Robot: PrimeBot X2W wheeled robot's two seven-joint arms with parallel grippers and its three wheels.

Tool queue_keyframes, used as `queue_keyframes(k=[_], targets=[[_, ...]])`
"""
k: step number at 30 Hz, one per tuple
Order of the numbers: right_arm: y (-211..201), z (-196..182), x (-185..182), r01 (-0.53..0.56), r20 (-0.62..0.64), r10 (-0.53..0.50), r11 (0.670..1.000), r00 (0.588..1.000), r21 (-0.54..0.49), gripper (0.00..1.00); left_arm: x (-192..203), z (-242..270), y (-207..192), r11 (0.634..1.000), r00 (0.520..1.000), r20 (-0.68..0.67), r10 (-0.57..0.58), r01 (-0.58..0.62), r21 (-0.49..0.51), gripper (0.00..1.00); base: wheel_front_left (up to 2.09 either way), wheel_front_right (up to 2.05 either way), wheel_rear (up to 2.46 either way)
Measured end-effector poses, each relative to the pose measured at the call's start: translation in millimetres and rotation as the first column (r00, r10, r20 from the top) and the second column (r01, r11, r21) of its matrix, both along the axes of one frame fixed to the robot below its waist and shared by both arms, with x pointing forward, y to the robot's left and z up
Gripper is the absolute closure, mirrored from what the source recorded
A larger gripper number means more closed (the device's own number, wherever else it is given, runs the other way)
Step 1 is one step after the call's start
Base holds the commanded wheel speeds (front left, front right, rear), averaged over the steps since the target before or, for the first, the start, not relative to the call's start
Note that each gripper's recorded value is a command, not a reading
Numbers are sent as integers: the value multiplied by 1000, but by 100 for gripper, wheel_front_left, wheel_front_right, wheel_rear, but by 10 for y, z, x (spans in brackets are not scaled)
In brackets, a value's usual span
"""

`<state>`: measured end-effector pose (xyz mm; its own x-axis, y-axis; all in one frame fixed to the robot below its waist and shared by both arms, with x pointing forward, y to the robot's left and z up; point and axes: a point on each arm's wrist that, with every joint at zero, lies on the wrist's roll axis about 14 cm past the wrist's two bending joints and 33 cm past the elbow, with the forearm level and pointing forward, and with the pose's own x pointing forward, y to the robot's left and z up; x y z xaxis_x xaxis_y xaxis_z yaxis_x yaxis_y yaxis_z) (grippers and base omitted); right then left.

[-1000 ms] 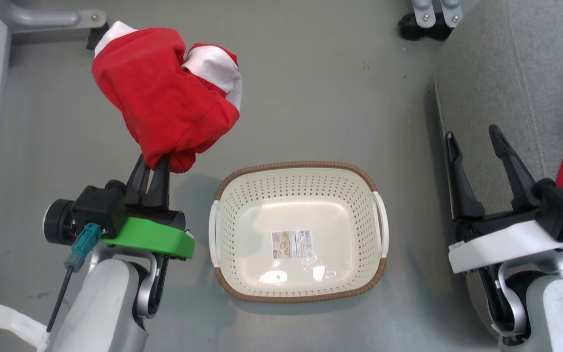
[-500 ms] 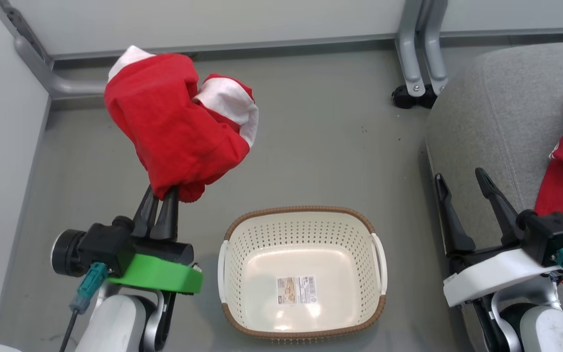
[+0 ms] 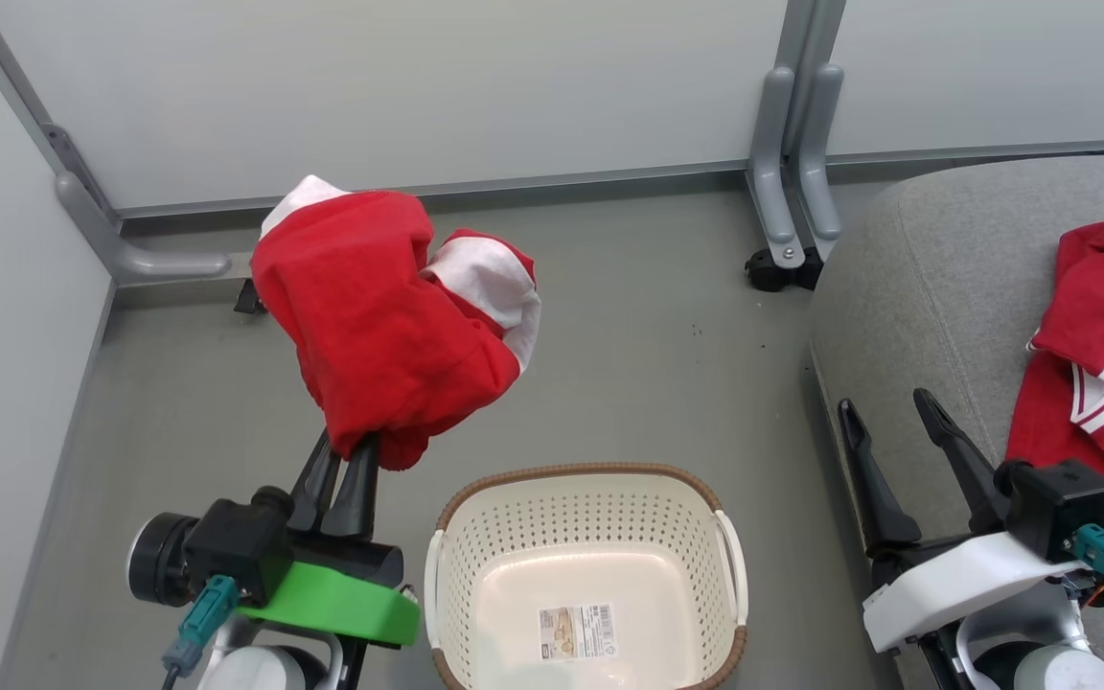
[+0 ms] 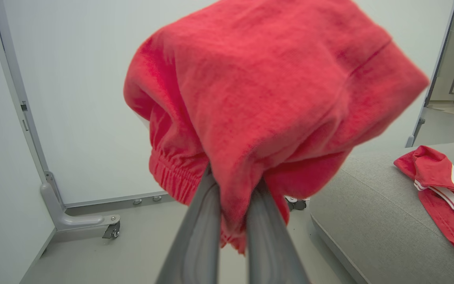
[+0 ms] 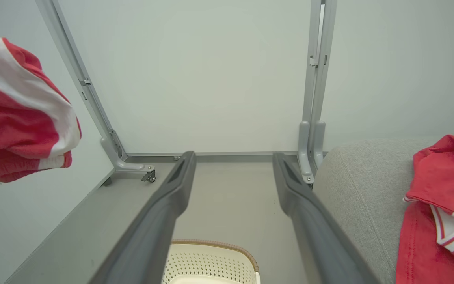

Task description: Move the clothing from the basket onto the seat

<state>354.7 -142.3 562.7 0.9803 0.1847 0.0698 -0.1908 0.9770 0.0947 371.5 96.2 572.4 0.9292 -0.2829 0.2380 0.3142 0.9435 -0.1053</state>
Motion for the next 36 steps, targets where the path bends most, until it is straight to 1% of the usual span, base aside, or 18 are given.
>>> queue_keyframes(k=[21,25,29,32,36], targets=[[-3,14,-29,0,6,0,1000,1000,11,0,-63,128,-25,1000,999,34,-8,9,-6,100,0,0,0],[59,-6,-25,-19,-1,19,1000,1000,11,0,-70,142,-27,1000,999,38,-10,10,-8,100,0,0,0],[302,-30,-24,-99,-14,99,995,995,10,0,-75,150,-35,1000,999,40,-13,13,-9,100,0,0,0],[554,-16,-6,-185,-13,185,983,983,10,0,-67,149,-37,1000,999,40,-14,15,-11,100,0,0,0],[980,38,-13,-330,-1,330,944,944,21,0,-42,154,-25,1000,999,41,-11,12,-11,100,0,0,0]])
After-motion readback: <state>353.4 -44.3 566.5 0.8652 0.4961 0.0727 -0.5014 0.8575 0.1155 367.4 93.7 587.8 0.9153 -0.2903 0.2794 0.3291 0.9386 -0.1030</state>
